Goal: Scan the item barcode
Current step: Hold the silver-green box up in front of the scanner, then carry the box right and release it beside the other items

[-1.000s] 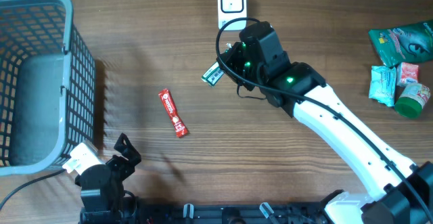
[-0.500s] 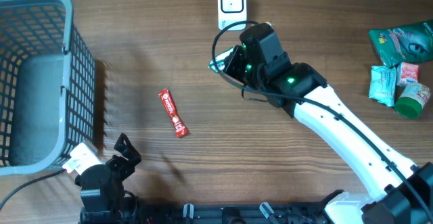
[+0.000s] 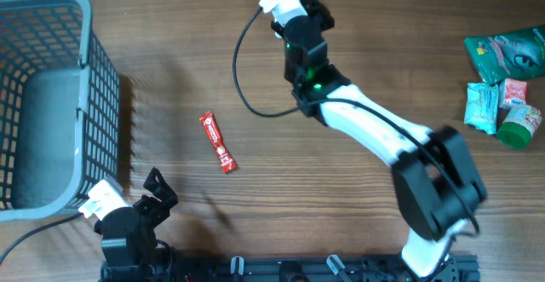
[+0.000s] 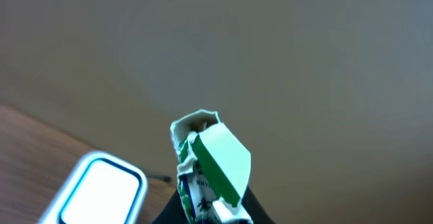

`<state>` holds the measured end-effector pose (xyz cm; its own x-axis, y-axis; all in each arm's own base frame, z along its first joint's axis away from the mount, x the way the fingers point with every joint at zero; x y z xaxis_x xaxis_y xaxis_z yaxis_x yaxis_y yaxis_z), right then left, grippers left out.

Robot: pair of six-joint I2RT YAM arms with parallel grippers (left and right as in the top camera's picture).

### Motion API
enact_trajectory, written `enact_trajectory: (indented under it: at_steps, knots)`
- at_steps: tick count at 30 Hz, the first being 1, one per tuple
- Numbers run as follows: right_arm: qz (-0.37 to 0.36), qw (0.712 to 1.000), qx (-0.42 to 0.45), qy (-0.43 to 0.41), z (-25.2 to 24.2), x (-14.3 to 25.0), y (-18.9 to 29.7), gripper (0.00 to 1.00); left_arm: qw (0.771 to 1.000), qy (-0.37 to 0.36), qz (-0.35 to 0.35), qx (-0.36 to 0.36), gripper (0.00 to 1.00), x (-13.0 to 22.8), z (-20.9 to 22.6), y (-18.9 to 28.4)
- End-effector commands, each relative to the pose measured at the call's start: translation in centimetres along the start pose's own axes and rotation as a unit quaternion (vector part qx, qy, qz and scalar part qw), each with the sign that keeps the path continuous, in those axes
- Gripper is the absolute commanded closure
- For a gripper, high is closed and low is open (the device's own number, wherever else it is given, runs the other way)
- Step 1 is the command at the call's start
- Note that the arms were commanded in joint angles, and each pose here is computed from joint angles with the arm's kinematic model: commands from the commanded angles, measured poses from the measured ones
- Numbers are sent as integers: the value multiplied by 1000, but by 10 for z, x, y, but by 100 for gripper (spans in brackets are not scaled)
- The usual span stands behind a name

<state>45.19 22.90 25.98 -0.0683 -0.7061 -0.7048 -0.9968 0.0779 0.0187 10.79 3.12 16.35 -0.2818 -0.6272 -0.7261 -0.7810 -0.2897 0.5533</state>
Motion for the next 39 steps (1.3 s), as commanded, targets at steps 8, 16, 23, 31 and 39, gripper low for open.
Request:
enact_trajectory:
  at_steps: [8, 16, 23, 31, 39]
  knots:
    - [-7, 946, -14, 324, 94, 61, -70, 95, 1000, 2, -3, -4, 0, 0, 1, -1]
    - [19, 939, -35, 340, 108, 69, -64, 96, 1000, 2, -3, -4, 0, 0, 1, -1]
    - [192, 944, 73, 259, -38, 82, -75, 96, 1000, 2, -3, -4, 0, 0, 1, -1]
    - [496, 846, 172, 93, -212, 324, -69, 96, 1000, 2, -3, -4, 0, 0, 1, -1]
    - [591, 756, 239, -147, -284, 453, 8, 9, 1000, 2, -3, -4, 0, 0, 1, -1]
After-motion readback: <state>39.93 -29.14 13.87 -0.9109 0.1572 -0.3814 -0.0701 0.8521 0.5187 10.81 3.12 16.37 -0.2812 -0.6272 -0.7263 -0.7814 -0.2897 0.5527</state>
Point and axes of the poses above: each gripper's point midway between its finger pads, its own y axis back along the fingers, its own z axis along the line the jaws close on, x = y × z, the point moved 7 cm from there along y, back along the fingers, and after that the axes turned 6 degrees about y, right-handed, at the moved point
